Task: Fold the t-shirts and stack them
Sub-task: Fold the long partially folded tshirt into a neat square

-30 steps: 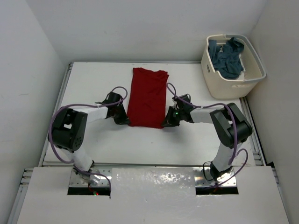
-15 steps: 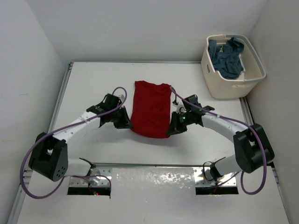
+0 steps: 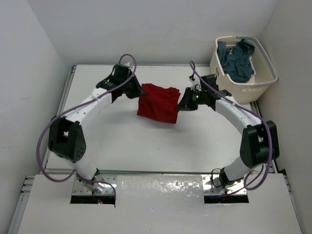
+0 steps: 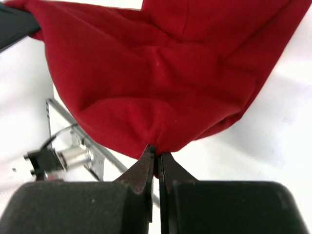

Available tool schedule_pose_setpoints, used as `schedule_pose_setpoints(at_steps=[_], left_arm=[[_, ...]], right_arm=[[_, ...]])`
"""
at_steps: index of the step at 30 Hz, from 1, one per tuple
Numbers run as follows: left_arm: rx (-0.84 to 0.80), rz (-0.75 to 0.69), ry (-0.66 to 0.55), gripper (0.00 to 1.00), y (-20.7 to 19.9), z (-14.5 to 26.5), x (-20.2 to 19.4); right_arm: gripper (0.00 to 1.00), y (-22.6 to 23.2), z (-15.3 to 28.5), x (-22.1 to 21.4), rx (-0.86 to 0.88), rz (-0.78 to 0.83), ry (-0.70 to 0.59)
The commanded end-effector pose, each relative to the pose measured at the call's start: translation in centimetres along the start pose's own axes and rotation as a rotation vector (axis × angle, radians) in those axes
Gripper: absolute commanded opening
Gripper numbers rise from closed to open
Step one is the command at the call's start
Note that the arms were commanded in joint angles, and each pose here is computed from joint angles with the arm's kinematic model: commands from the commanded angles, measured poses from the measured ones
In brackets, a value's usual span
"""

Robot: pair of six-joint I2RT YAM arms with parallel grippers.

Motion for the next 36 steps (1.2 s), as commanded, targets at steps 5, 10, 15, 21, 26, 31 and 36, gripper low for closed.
schedule_pose_setpoints(at_steps=[5,10,15,21,26,31,36], left_arm=[[-0.03,-0.001,-0.108,0.0,-1.6,-2.4,7.4],[-0.051,-0.016,-0.146,0.0,-2.1,-4.4,10.5],[-0.072,-0.039,-0.166,0.0,-3.0,-7.0,13.0],[-0.086,-0.027,-0.148,0.0,-2.2,-11.4,14.4],[-0.143,-0.038,-0.209,0.0,-2.9,-14.6,16.5],[-0.175,-0.046,-0.265,0.64,-2.7,-17.4,18.5],[-0.222,-0.071,-0.313,1.0,-5.2,-14.6,20.4]], right_arm=[[0.0,-0.9,-0.9,7.9,0.026,0.021,-0.12],[0.0,-2.1,-1.6,11.3,0.033,-0.004,-0.154],[0.0,-4.1,-2.6,13.8,0.033,-0.037,-0.176],[0.0,-7.9,-6.1,15.6,0.065,-0.124,-0.164],[0.0,-10.7,-8.1,18.1,0.092,-0.161,-0.247],[0.36,-13.6,-10.2,20.9,0.079,-0.181,-0.292],[0.99,-11.2,-7.6,24.2,0.082,-0.092,-0.341]])
Point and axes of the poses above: each gripper's point midway between its finger pads, its own z axis back along the fingers, its own y axis along the line the jaws close on, x = y × z, the point moved 1 cm from there along z, back along the fingers, and after that the axes turned 8 degrees about z, right-handed, at the moved point
